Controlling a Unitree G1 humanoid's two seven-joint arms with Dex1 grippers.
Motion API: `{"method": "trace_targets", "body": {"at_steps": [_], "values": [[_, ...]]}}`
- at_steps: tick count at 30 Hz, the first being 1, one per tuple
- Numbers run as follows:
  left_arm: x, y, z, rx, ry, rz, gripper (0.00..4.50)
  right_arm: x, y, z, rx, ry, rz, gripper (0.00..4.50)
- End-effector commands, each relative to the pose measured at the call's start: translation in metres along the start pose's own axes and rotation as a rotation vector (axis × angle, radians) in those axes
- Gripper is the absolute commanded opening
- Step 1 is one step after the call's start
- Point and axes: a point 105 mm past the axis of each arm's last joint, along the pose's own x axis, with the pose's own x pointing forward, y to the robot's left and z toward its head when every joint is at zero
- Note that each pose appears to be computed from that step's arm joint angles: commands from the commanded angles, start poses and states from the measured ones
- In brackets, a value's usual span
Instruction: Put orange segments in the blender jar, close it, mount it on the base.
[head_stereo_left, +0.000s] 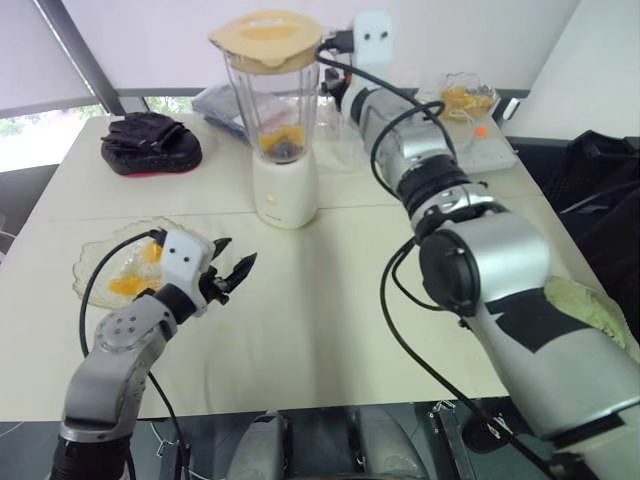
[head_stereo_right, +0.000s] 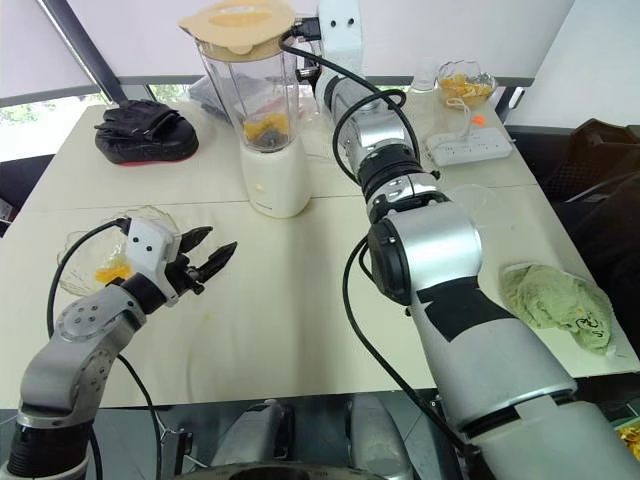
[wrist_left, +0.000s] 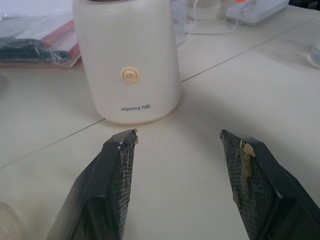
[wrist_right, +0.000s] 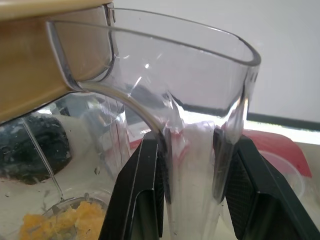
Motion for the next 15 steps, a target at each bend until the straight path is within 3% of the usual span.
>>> {"method": "trace_targets", "body": {"at_steps": [1, 6, 15], "values": [[-0.003, -0.001, 0.009, 0.033, -0.023, 0.003, 2.79, 0.0, 0.007, 0.016, 0.033, -0.044, 0.001, 1.14], [-0.002, -0.002, 0.008, 0.031, -0.018, -0.007, 2.79, 0.0, 0.011, -0.01, 0.044, 0.033, -0.017, 1.14], [0.002, -0.002, 0.008, 0.033, -0.013, -0.038, 2.79, -0.001, 0.009, -0.017, -0.032, 0.036, -0.012, 1.14]]}}
